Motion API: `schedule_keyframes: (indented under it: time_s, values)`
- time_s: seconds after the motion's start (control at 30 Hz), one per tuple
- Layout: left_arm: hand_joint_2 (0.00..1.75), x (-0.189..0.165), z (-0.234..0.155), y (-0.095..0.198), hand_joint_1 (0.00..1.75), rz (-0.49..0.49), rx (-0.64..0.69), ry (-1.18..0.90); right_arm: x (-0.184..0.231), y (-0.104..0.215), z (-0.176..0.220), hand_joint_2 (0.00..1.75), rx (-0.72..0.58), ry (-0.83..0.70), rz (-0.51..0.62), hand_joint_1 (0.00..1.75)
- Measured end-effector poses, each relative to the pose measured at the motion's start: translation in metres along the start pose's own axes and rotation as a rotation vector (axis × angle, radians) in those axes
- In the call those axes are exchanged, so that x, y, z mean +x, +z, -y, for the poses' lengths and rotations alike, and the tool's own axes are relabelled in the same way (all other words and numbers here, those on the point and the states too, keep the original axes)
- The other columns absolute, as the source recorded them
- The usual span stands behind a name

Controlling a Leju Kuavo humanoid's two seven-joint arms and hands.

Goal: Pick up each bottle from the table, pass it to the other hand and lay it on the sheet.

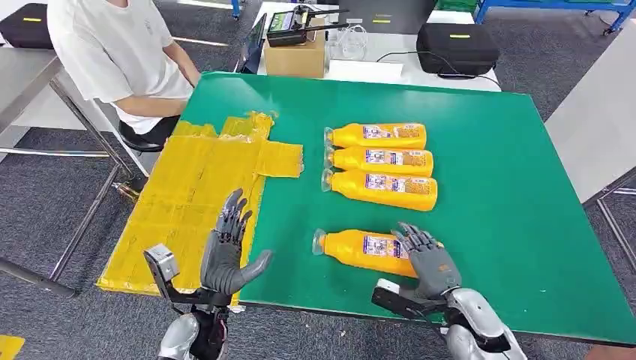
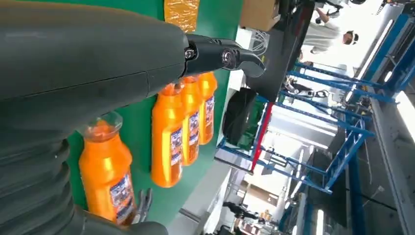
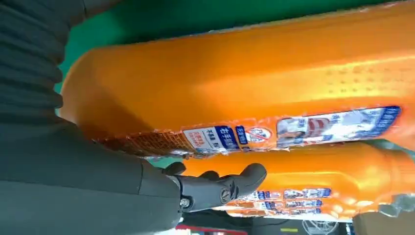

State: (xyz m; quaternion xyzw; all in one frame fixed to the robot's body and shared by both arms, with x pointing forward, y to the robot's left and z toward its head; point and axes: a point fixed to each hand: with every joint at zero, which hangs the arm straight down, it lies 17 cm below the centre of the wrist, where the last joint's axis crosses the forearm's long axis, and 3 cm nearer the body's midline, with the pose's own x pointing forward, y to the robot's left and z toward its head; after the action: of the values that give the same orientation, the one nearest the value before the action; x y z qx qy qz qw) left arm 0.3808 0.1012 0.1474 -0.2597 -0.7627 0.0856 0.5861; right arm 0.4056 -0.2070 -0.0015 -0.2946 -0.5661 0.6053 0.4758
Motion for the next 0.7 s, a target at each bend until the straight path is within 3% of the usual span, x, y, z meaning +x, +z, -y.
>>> schedule_keyframes:
  time_s: [0.23, 0.27, 0.3, 0.33, 0.5, 0.7]
  values:
    - [1.75, -0.004, -0.004, 0.005, 0.0, -0.013, 0.012, -0.01, -0.01, -0.011, 0.009, 1.75, -0.008, 0.116, -0.044, 0.0]
    - [1.75, -0.004, -0.005, 0.005, 0.0, -0.013, 0.013, -0.012, -0.01, -0.012, 0.009, 1.75, -0.007, 0.119, -0.042, 0.21]
    - [1.75, -0.004, -0.005, 0.006, 0.0, -0.013, 0.014, -0.014, -0.01, -0.013, 0.009, 1.75, -0.002, 0.126, -0.045, 1.4]
    - [1.75, -0.004, -0.006, 0.006, 0.0, -0.014, 0.014, -0.018, -0.011, -0.014, 0.007, 1.75, 0.01, 0.132, -0.046, 1.75]
    - [1.75, -0.004, -0.009, 0.006, 0.0, -0.014, 0.02, -0.029, -0.017, -0.021, -0.005, 1.75, 0.107, 0.134, -0.049, 1.75]
    - [1.75, -0.004, -0.009, 0.006, 0.0, -0.014, 0.02, -0.029, -0.017, -0.021, -0.005, 1.75, 0.107, 0.134, -0.049, 1.75]
